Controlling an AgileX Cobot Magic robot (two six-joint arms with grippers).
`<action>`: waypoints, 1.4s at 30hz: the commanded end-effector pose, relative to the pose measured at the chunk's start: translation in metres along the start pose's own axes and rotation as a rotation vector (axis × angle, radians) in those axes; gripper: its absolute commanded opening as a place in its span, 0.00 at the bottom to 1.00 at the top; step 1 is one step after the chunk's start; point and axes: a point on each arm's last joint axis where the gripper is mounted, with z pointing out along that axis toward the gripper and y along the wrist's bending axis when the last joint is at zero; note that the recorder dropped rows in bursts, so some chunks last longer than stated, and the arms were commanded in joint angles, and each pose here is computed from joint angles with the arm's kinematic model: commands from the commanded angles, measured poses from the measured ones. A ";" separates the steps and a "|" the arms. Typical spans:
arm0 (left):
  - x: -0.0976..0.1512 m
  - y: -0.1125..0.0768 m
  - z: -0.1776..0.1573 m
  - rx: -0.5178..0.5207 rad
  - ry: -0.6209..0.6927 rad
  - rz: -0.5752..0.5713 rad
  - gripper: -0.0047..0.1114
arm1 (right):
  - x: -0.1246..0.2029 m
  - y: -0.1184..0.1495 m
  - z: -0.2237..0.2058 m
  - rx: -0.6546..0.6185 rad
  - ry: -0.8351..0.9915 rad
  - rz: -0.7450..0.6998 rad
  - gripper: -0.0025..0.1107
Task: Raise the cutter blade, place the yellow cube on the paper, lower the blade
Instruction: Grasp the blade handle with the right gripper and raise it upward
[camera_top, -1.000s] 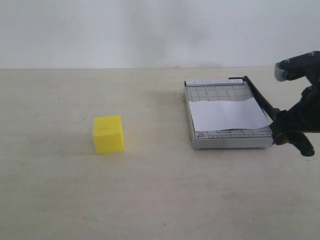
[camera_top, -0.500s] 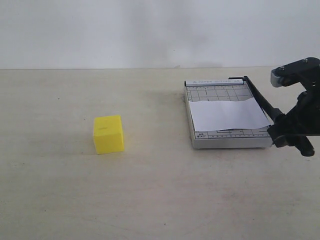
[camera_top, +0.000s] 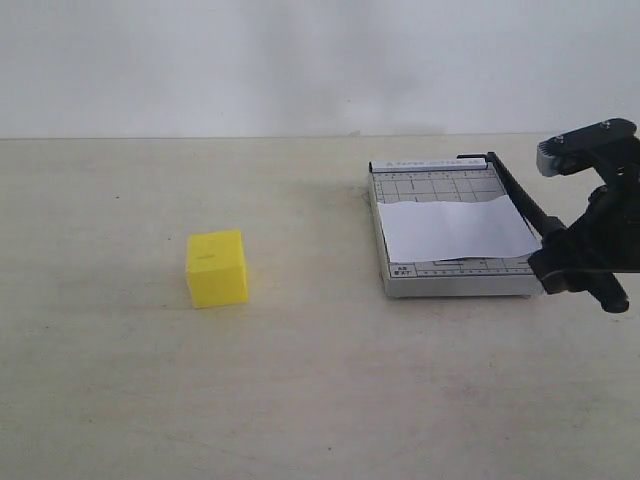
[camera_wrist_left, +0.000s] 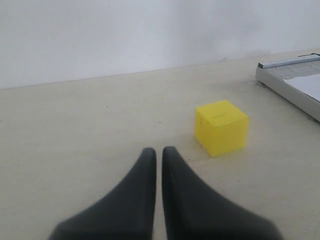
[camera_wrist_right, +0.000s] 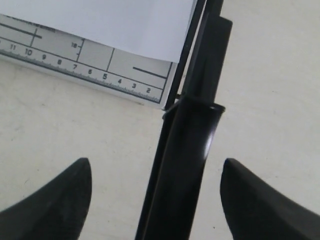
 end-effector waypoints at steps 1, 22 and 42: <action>0.000 0.000 0.000 0.001 -0.004 0.006 0.08 | -0.003 0.000 0.005 0.003 -0.006 -0.001 0.63; 0.000 0.000 0.000 0.001 -0.004 0.006 0.08 | -0.011 -0.003 0.007 0.026 -0.097 0.061 0.02; 0.000 0.000 0.000 0.001 -0.004 0.006 0.08 | -0.022 -0.005 -0.014 0.050 -0.202 0.074 0.02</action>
